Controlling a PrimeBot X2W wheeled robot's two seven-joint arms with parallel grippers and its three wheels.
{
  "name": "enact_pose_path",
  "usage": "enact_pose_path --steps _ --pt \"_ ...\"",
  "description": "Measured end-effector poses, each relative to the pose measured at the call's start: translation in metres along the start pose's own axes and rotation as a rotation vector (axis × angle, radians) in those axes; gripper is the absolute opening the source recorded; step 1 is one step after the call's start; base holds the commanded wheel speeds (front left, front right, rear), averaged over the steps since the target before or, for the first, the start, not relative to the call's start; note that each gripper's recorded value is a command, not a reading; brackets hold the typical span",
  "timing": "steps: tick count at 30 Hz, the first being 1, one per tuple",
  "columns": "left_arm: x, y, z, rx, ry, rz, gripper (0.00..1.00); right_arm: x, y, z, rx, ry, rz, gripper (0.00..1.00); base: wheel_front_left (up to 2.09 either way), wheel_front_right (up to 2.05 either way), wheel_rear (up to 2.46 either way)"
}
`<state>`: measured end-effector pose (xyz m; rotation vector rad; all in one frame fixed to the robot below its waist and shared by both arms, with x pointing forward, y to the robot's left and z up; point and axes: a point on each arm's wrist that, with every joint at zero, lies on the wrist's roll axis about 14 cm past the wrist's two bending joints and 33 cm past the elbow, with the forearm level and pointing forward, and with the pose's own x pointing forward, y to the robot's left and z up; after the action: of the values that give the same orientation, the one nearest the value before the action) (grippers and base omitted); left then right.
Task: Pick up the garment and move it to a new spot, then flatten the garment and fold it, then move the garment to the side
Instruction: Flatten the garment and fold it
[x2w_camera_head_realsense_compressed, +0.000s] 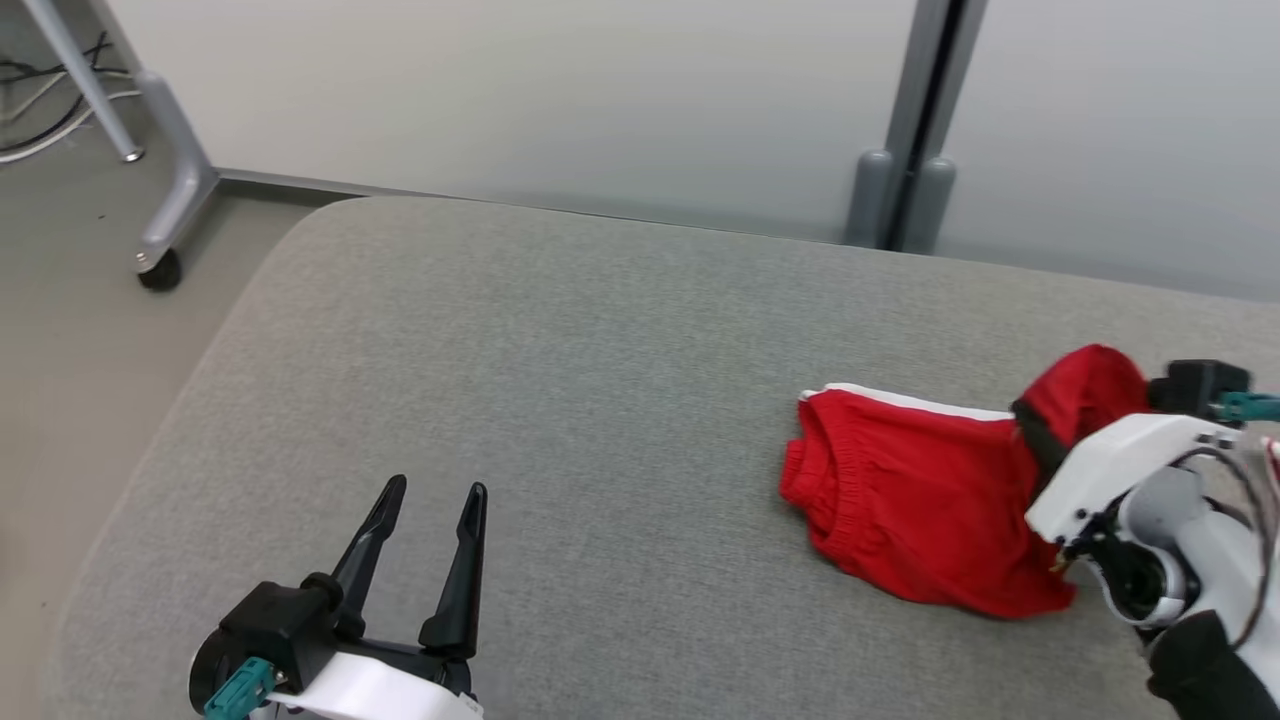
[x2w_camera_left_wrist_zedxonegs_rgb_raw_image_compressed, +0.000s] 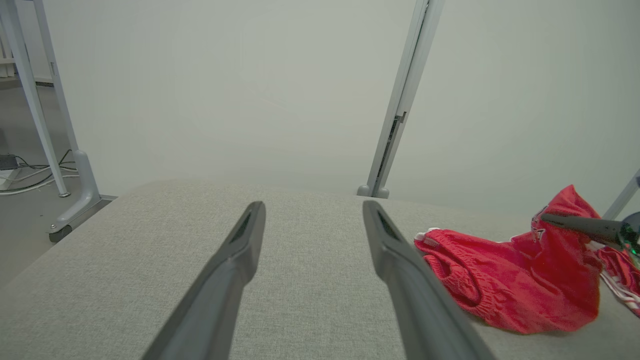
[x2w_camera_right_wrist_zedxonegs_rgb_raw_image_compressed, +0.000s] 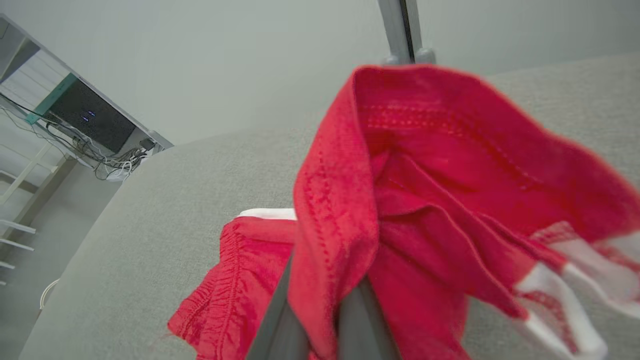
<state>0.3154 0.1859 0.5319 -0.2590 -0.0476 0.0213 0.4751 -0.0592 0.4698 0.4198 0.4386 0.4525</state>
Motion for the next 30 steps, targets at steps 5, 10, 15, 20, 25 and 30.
enact_pose_path --steps 5,10,15,20,25,30 --pt "-0.008 0.010 0.000 -0.011 -0.003 0.045 1.00 0.018 0.035 -0.038 -0.086 0.160 0.071 0.00 0.00 0.00 0.00" --pt "-0.013 0.018 -0.001 -0.012 -0.001 0.077 1.00 0.025 0.053 -0.070 -0.155 0.282 0.106 0.00 0.00 0.00 0.00" --pt "-0.013 0.019 -0.003 -0.013 0.002 0.084 1.00 0.028 0.066 -0.086 -0.178 0.328 0.134 0.00 0.00 0.00 0.00" --pt "-0.010 0.017 -0.007 -0.018 0.013 0.078 1.00 0.031 0.067 -0.089 -0.184 0.341 0.127 0.49 0.00 0.00 0.00" --pt "-0.005 0.014 -0.010 -0.022 0.023 0.067 1.00 0.033 0.076 -0.087 -0.197 0.328 0.150 1.00 0.00 0.00 0.00" --pt "0.000 0.009 -0.009 -0.024 0.017 0.047 1.00 0.023 0.076 -0.087 -0.263 0.352 0.165 1.00 0.00 0.00 0.00"
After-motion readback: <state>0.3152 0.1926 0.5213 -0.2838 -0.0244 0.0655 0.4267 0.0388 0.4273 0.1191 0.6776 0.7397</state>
